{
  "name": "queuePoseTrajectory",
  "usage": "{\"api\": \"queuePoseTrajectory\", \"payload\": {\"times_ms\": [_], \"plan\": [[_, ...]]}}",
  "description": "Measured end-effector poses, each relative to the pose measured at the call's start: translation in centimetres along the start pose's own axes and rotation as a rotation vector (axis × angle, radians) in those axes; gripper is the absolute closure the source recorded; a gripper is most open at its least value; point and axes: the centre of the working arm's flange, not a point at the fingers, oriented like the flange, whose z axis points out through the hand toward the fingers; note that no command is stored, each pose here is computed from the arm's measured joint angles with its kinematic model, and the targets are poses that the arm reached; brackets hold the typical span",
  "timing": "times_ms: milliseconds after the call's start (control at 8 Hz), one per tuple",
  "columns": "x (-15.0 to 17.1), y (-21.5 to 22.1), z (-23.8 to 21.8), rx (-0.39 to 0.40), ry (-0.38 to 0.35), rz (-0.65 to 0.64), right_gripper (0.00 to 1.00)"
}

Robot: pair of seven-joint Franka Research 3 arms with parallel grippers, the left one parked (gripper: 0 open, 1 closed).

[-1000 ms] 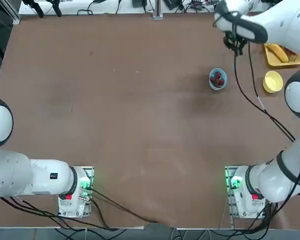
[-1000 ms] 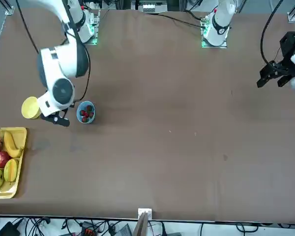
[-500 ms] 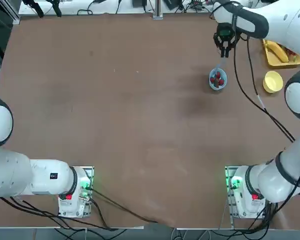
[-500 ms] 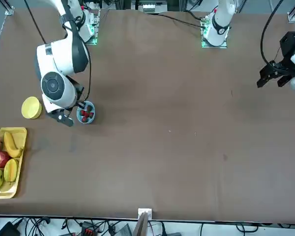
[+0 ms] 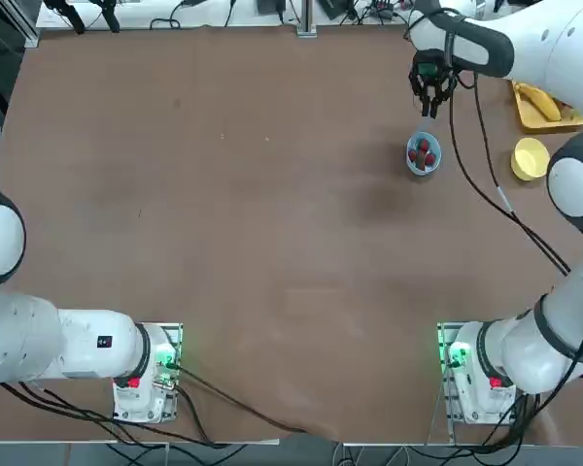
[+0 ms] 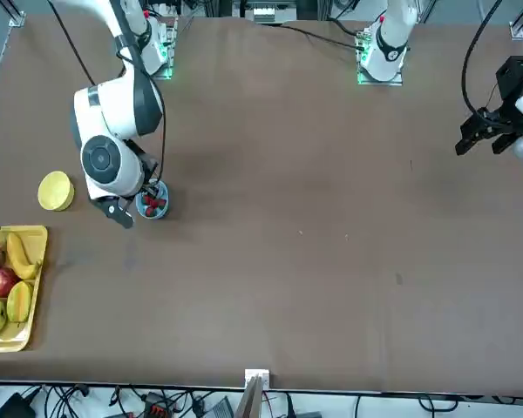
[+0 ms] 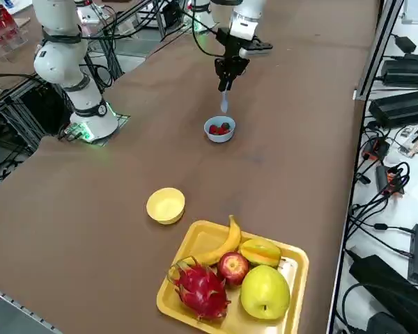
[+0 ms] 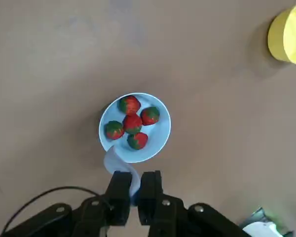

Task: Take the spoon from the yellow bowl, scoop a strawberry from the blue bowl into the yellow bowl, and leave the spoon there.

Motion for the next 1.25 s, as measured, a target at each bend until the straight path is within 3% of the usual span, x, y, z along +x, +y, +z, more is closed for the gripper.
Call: {"api": "queuePoseTrajectory", "payload": {"times_ms": [750,1250], "plan": [[0.7,0.0,2.0,-0.024,-0.021,0.142,0.88],[0.7,-0.6,4.2,-0.042,-0.032,0.165,0.88]]}}
